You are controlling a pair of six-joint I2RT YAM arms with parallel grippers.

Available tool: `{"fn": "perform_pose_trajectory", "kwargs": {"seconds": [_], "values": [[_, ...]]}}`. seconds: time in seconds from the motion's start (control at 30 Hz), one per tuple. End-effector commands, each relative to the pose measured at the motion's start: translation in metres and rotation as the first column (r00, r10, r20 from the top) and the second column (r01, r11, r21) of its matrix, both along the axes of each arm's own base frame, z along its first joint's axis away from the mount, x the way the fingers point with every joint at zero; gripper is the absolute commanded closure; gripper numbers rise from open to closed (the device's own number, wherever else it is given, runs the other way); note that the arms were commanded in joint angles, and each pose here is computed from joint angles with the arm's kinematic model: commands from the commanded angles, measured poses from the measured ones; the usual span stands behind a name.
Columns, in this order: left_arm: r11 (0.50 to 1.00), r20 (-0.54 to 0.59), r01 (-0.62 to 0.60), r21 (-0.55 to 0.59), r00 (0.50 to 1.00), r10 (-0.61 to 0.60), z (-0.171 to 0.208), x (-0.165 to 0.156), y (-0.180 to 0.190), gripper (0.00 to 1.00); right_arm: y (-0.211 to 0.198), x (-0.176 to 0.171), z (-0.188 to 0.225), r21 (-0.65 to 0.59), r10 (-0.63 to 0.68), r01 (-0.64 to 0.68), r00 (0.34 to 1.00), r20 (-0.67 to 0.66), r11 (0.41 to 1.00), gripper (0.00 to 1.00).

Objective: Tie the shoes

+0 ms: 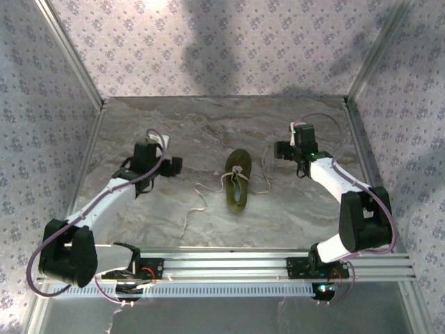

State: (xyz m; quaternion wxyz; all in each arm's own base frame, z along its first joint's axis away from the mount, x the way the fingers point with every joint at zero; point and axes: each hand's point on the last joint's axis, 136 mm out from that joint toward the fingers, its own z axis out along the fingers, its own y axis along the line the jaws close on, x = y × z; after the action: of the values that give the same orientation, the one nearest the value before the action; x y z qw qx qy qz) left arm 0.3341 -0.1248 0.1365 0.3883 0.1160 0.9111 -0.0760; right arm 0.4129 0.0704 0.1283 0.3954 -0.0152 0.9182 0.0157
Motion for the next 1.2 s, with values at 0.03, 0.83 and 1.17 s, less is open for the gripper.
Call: {"fn": "perform_pose_trajectory", "kwargs": {"seconds": [0.03, 0.83, 1.17], "values": [[0.994, -0.222, 0.082, 0.078, 0.973, -0.063, -0.033, -0.062, -0.018, 0.15, 0.027, -0.027, -0.043, 0.014, 0.006, -0.003, 0.973, -0.229, 1.000, 0.18], [0.985, -0.439, 0.123, 0.120, 0.896, -0.058, -0.111, -0.146, -0.051, 0.40, 0.058, -0.037, -0.111, 0.007, 0.003, -0.001, 0.910, -0.415, 1.000, 0.59], [0.992, -0.239, 0.106, 0.069, 0.967, -0.087, -0.026, -0.115, -0.051, 1.00, 0.054, -0.040, -0.084, 0.036, 0.044, -0.035, 0.953, -0.298, 0.999, 1.00]]}}
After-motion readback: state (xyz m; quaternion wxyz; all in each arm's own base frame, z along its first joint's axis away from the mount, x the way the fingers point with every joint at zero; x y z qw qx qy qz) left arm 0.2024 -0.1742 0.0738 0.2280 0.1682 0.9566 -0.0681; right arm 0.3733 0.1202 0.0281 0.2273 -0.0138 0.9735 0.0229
